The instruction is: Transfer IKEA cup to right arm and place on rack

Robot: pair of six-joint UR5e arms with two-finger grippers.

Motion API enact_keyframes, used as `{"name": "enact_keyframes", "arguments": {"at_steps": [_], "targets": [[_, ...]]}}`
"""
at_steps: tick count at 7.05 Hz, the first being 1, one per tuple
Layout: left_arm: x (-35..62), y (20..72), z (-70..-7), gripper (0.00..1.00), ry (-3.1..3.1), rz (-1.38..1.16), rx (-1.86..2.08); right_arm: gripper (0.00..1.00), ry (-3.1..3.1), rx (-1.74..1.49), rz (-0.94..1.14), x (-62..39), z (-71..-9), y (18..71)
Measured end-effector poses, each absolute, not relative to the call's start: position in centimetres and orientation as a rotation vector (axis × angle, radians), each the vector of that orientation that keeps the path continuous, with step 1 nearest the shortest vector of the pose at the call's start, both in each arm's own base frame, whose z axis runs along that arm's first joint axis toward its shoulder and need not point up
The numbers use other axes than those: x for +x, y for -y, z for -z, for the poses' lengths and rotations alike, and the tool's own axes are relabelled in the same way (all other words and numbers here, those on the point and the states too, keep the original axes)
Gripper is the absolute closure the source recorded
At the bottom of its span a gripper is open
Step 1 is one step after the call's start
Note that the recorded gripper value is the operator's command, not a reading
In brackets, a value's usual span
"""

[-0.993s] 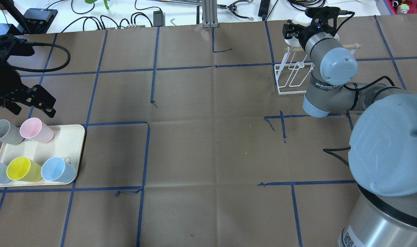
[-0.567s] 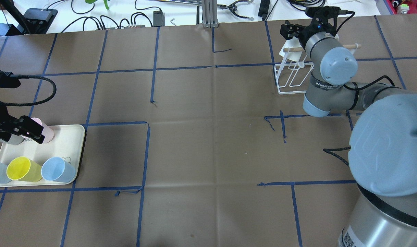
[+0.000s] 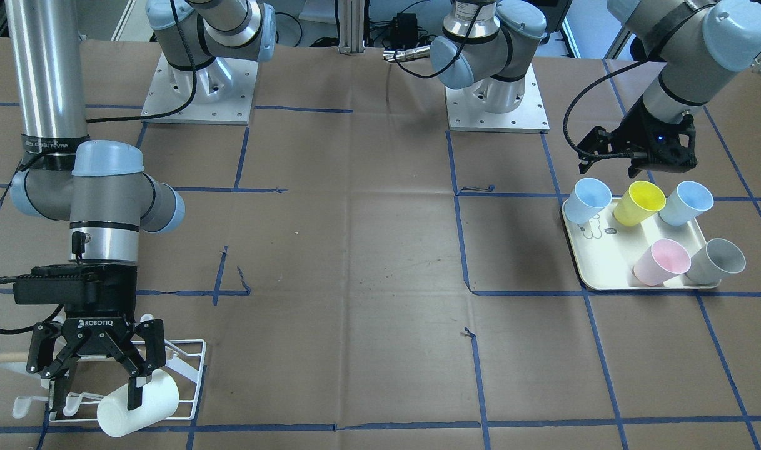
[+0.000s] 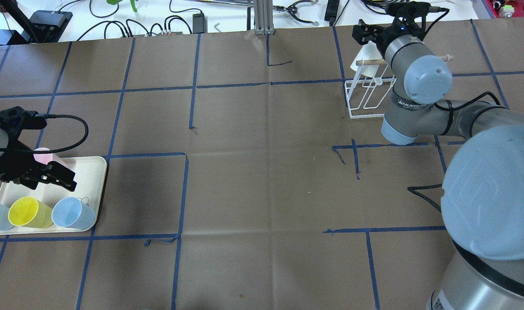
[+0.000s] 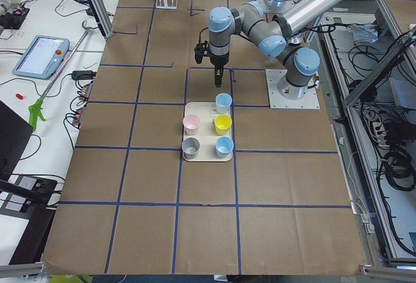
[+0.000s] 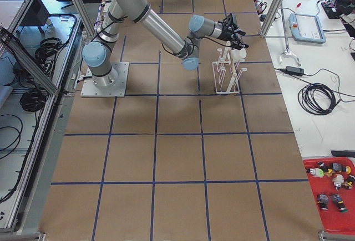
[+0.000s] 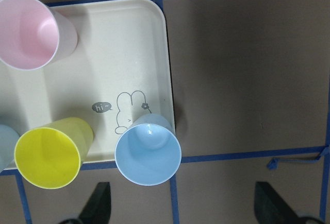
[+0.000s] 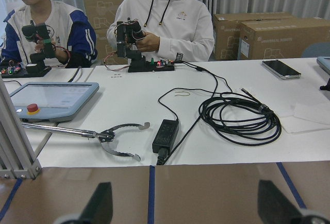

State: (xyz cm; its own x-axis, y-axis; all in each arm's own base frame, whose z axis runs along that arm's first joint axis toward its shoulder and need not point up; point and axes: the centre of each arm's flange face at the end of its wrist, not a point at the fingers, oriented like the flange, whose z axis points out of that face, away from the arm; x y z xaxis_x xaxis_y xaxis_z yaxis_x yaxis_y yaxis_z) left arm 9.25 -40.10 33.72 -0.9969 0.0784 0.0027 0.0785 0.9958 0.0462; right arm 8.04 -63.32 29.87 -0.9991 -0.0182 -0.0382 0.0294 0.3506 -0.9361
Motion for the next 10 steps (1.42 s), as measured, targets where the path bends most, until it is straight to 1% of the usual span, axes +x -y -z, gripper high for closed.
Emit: {"name": "enact_keyframes", "arguments": {"at_steps": [3, 5, 6, 8, 9, 10], "targets": [[8.8, 39.0, -28.5, 0.03, 3.148, 0.066, -0.123, 0.00, -2.445, 0.054, 1.791, 10.7, -34.0, 61.1], [9.2, 39.2, -26.3, 0.04, 3.142, 0.093, -0.116, 0.00, -2.338, 0.152, 1.742, 13.8, -35.7, 59.7], [9.5, 39.5, -25.4, 0.07, 3.140, 0.104, -0.110, 0.00, -2.264, 0.256, 1.680, 15.3, -36.3, 58.8], [9.9, 39.7, -24.4, 0.22, 3.141, 0.128, -0.096, 0.00, -2.135, 0.421, 1.566, 17.5, -38.4, 55.6], [10.0, 39.8, -24.3, 0.38, 3.143, 0.138, -0.088, 0.00, -2.110, 0.465, 1.514, 18.0, -39.0, 53.7], [10.1, 39.8, -24.1, 0.62, 3.144, 0.144, -0.080, 0.00, -2.093, 0.512, 1.462, 18.2, -38.9, 52.2]]}}
